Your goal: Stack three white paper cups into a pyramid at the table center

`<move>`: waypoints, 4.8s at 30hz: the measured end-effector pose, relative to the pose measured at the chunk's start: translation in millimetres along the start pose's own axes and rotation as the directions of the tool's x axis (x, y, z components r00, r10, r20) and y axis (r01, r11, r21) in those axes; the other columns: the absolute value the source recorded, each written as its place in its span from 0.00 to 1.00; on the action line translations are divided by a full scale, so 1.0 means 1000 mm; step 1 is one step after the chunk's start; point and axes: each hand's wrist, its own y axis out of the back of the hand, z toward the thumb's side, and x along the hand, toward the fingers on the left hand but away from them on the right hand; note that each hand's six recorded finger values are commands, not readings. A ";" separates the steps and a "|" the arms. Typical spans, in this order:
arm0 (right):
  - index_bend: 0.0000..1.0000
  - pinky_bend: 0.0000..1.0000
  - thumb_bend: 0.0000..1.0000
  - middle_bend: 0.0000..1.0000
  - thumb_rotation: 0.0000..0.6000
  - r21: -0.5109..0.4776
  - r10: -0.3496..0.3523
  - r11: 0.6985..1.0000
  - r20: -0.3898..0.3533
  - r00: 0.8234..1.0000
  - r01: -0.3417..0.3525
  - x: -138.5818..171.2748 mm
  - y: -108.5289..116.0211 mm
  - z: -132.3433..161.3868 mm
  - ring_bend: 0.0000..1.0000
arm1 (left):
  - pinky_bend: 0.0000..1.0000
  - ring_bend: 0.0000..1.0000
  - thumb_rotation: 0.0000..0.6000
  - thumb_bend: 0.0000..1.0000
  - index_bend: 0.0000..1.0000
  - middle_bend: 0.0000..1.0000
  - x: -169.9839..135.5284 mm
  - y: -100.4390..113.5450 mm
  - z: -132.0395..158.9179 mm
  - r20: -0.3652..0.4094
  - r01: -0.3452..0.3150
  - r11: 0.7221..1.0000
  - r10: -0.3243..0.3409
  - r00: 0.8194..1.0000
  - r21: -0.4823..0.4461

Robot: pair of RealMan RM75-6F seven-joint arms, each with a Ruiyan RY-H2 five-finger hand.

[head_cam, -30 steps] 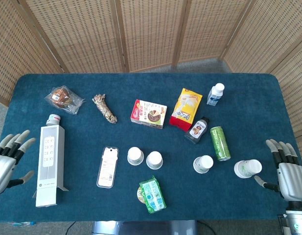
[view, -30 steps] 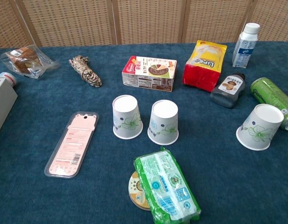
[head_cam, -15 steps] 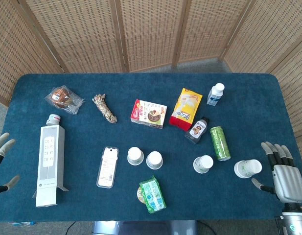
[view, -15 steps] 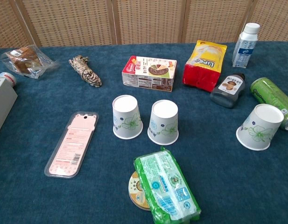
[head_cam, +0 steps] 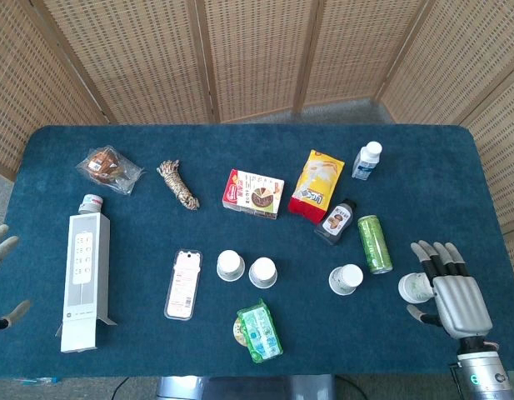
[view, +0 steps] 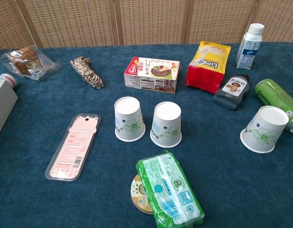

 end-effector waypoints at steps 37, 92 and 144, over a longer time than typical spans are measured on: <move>0.18 0.23 0.12 0.21 1.00 -0.006 0.256 0.965 -0.211 0.943 -0.263 -0.086 -0.081 0.076 0.13 | 0.00 0.00 1.00 0.28 0.00 0.00 -0.001 -0.005 -0.002 -0.005 0.054 0.998 -0.054 0.999 -0.009; 0.45 0.46 0.27 0.46 1.00 -0.042 0.020 0.998 -0.372 0.928 -0.039 -0.105 -0.004 0.153 0.37 | 0.00 0.00 1.00 0.28 0.00 0.00 -0.001 -0.015 0.004 -0.004 0.086 0.996 -0.086 0.996 0.018; 0.46 0.49 0.26 0.46 1.00 0.118 0.110 0.991 -0.471 0.875 -0.061 -0.124 -0.011 0.305 0.36 | 0.00 0.00 1.00 0.28 0.00 0.00 0.002 -0.019 0.000 -0.004 0.126 0.992 -0.126 0.992 0.001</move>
